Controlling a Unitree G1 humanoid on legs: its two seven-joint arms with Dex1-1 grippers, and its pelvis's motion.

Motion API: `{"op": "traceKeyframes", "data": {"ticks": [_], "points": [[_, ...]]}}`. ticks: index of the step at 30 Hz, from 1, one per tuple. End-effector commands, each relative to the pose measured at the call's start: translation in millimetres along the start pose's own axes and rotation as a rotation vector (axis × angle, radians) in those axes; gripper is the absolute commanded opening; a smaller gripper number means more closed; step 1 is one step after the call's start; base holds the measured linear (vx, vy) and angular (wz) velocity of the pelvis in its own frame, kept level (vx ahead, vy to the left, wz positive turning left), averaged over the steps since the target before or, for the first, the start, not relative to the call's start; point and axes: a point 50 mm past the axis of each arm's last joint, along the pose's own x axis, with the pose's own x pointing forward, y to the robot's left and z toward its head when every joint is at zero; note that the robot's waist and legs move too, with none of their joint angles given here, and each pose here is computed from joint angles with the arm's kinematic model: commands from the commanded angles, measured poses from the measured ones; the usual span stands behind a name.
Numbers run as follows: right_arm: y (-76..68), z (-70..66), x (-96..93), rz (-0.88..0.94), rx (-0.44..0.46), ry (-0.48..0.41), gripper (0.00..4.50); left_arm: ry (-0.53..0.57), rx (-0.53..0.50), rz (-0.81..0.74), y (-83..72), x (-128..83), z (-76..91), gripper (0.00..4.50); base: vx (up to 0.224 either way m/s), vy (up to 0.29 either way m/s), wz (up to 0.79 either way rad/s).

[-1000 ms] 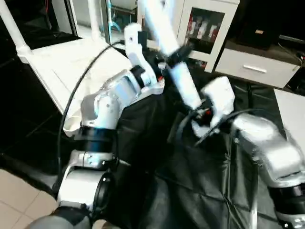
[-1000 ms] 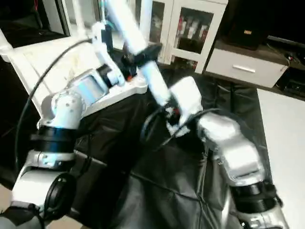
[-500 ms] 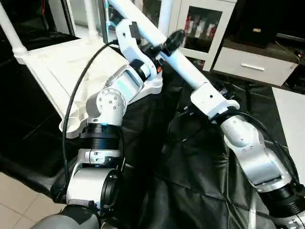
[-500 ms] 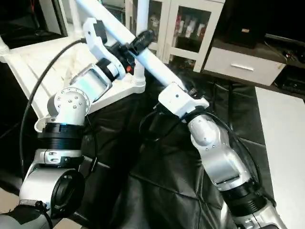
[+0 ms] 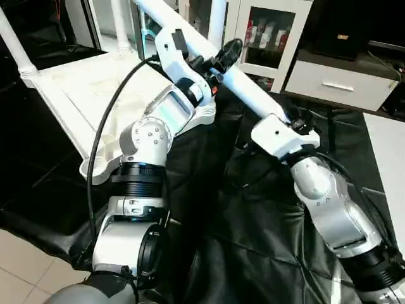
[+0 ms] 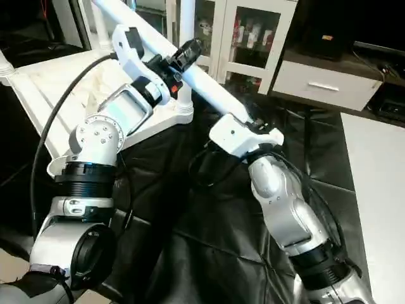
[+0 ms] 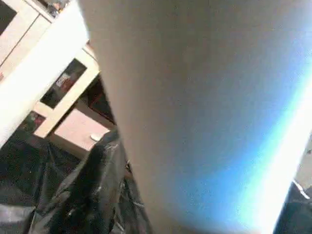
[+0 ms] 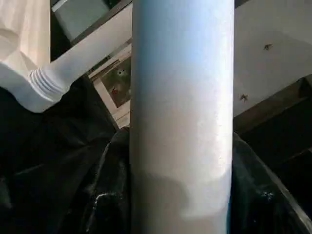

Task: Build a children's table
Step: Pick table leg

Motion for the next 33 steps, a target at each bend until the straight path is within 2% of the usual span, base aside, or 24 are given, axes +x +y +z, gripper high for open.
{"op": "traceKeyframes", "data": {"ticks": [1,8,12,13,18,19,21,22,23,24,25,26,27,28,29,31,33], "points": [[0.5,20.3,-2.5,-0.001,-0.034,-0.139,1.84,-0.014,0.008,0.057,3.2,1.8,8.4,2.92,0.000,0.000,0.00],[-1.1,18.8,-1.7,-0.011,-0.045,-0.140,1.84,-0.005,-0.003,0.074,6.0,1.1,7.2,2.37,0.000,0.000,0.00],[-0.4,21.6,-1.2,-0.010,-0.027,-0.158,1.84,-0.016,0.031,0.086,10.0,-0.8,12.6,2.09,0.000,0.000,0.00],[-0.3,22.6,-1.4,-0.009,-0.020,-0.165,2.40,-0.022,0.035,0.090,10.9,-1.2,14.1,1.94,0.000,0.000,0.00],[0.7,24.7,-1.8,0.003,0.001,-0.180,2.73,-0.054,0.047,0.102,15.6,-4.2,24.3,1.85,0.000,0.000,0.00],[0.4,25.5,-1.6,0.003,0.007,-0.186,2.94,-0.056,0.061,0.103,16.4,-4.8,25.4,1.81,0.000,0.000,0.00],[0.5,29.1,-1.4,0.020,0.045,-0.214,3.04,-0.063,0.107,0.113,18.7,-6.5,27.3,1.72,0.000,0.000,0.00],[0.8,31.9,-1.5,0.032,0.076,-0.235,3.04,-0.066,0.118,0.111,19.6,-7.1,28.0,1.72,0.000,0.000,0.00],[3.6,38.7,-2.9,0.080,0.150,-0.287,3.29,-0.067,0.115,0.099,20.0,-7.8,28.7,1.70,0.000,0.000,0.00],[3.9,39.6,-3.1,0.086,0.159,-0.294,3.36,-0.067,0.114,0.097,20.0,-7.8,28.8,1.69,0.000,0.000,0.00],[8.2,46.3,-6.4,0.187,0.349,-0.329,3.38,-0.055,0.140,0.062,18.6,-8.4,30.2,1.69,0.000,0.000,0.00],[8.2,47.9,-7.3,0.207,0.409,-0.337,3.38,-0.050,0.150,0.050,18.0,-8.6,30.5,1.69,0.000,0.000,0.00],[7.9,50.9,-9.0,0.243,0.524,-0.354,3.50,-0.039,0.170,0.026,17.0,-8.9,31.1,1.68,0.000,0.000,0.00],[7.9,50.9,-9.0,0.243,0.524,-0.354,3.64,-0.039,0.170,0.026,17.0,-8.9,31.1,1.68,0.000,0.000,0.00],[-2.3,51.7,-12.3,0.384,0.759,-0.364,3.76,0.033,0.223,-0.089,11.8,-11.8,32.5,1.68,0.000,0.000,0.00],[-15.3,47.0,-14.7,0.504,0.845,-0.366,3.81,0.108,0.263,-0.191,6.4,-15.8,33.5,1.68,0.000,0.000,0.00],[-28.4,41.7,-15.2,0.569,0.861,-0.373,3.95,0.158,0.276,-0.265,2.0,-19.6,36.1,1.68,0.000,0.000,0.00]]}}
